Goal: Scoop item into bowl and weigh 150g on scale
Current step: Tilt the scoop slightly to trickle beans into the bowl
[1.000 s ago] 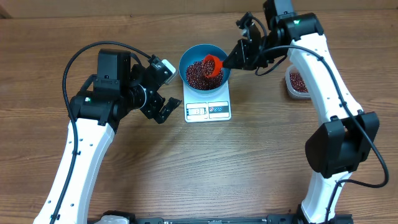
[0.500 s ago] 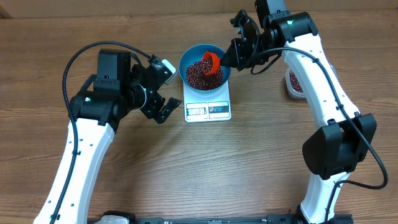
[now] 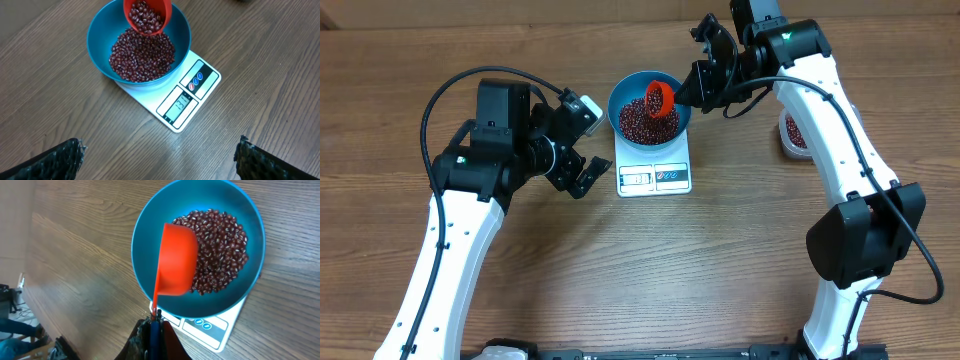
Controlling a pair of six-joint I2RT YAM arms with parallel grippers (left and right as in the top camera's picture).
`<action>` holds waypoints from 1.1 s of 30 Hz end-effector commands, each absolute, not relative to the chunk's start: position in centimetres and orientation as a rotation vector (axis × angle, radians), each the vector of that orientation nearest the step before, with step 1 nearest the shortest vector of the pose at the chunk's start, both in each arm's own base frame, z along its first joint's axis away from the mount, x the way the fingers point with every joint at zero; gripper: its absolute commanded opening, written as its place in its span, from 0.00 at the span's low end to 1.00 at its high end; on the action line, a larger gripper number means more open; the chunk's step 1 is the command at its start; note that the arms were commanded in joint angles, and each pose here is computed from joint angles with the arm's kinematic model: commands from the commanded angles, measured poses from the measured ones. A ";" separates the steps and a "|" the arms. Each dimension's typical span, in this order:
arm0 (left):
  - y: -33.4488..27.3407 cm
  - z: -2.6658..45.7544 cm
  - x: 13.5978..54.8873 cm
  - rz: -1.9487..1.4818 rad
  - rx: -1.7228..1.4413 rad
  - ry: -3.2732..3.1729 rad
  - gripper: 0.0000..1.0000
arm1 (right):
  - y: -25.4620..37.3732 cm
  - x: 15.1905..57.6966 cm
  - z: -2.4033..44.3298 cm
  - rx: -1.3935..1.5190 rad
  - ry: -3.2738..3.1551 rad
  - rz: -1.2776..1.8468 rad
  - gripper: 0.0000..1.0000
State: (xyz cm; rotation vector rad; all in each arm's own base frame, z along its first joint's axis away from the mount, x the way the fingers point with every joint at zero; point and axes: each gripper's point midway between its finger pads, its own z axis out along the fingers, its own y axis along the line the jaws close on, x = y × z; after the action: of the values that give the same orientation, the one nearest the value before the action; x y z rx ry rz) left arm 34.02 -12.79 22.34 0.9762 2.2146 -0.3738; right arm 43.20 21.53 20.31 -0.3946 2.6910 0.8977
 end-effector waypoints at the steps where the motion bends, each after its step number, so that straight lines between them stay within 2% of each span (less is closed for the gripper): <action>1: -12.8 23.1 34.4 -0.365 0.984 2.189 1.00 | 21.6 43.3 23.4 -0.414 2.610 0.879 0.04; 33: -12.8 23.1 34.4 -0.365 0.984 2.189 1.00 | 21.8 43.6 23.4 -0.424 2.598 0.846 0.04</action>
State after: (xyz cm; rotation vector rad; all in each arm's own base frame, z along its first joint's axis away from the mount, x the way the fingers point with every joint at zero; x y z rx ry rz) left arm 34.02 -12.79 22.34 0.9766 2.2144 -0.3737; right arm 43.54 21.36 20.18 -0.3938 2.6871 0.8607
